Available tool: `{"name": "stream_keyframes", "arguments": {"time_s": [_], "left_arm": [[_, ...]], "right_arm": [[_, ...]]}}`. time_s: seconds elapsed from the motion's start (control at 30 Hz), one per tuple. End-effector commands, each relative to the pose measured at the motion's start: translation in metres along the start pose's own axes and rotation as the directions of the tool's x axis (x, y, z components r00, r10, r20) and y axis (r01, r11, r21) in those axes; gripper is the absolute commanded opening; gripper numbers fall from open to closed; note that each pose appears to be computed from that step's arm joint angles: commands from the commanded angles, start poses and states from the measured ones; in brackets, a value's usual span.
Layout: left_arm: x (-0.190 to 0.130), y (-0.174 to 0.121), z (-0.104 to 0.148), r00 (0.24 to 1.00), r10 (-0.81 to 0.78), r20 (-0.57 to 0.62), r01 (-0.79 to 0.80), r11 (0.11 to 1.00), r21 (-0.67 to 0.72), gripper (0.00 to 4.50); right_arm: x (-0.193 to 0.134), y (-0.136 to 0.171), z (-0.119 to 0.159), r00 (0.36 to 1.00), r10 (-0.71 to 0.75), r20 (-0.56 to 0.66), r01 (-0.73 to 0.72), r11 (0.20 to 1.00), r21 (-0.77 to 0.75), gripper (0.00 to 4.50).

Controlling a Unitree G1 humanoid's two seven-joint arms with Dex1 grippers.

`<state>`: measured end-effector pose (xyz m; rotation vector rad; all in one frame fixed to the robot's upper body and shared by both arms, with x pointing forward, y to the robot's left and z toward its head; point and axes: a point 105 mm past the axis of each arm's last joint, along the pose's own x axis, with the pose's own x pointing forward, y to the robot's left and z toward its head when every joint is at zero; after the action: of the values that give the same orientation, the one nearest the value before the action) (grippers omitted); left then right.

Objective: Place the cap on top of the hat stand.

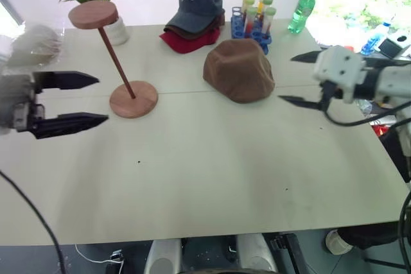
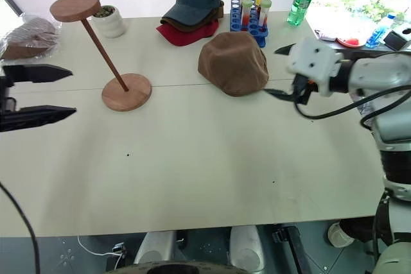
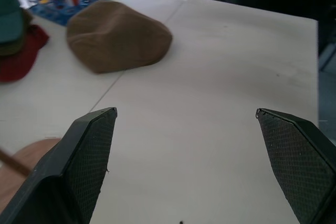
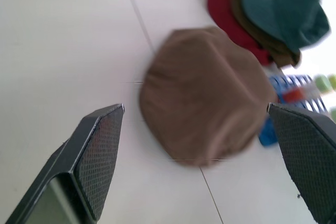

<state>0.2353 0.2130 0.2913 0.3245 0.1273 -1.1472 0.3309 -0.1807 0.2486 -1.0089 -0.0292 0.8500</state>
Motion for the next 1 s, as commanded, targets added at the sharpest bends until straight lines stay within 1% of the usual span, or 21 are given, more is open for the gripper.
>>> {"name": "stream_keyframes", "arguments": {"time_s": [0.03, 0.2, 0.3, 0.5, 0.63, 0.73, 0.87, 1.0], "left_arm": [[0.018, 0.004, 0.002, 0.997, -0.075, -0.004, 0.075, 0.997, 0.013, 4.44], [0.037, 0.010, 0.009, 0.989, -0.148, 0.017, 0.147, 0.989, 0.032, 4.44], [0.046, 0.011, 0.013, 0.983, -0.179, 0.034, 0.177, 0.983, 0.044, 4.44], [0.054, 0.014, 0.018, 0.980, -0.194, 0.043, 0.191, 0.980, 0.058, 4.44], [0.055, 0.016, 0.023, 0.983, -0.176, 0.058, 0.172, 0.983, 0.068, 4.44], [0.053, 0.017, 0.025, 0.984, -0.169, 0.062, 0.165, 0.984, 0.065, 4.44], [0.052, 0.017, 0.026, 0.985, -0.158, 0.063, 0.155, 0.986, 0.061, 4.44], [0.051, 0.015, 0.029, 0.986, -0.148, 0.076, 0.144, 0.988, 0.056, 4.44]], "right_arm": [[0.016, 0.008, 0.002, 0.998, -0.057, -0.025, 0.053, 0.992, -0.118, 4.50], [0.040, 0.005, -0.021, 0.981, -0.157, -0.111, 0.125, 0.959, -0.255, 4.50], [0.055, 0.007, -0.040, 0.973, -0.177, -0.151, 0.124, 0.943, -0.308, 4.50], [0.086, 0.012, -0.062, 0.969, -0.196, -0.150, 0.146, 0.946, -0.289, 4.50], [0.104, 0.017, -0.084, 0.959, -0.203, -0.197, 0.139, 0.945, -0.296, 4.50], [0.114, 0.016, -0.090, 0.953, -0.222, -0.205, 0.154, 0.941, -0.302, 4.50], [0.124, 0.012, -0.098, 0.938, -0.260, -0.231, 0.175, 0.927, -0.332, 4.50], [0.123, 0.005, -0.106, 0.921, -0.295, -0.255, 0.182, 0.903, -0.388, 4.50]]}}
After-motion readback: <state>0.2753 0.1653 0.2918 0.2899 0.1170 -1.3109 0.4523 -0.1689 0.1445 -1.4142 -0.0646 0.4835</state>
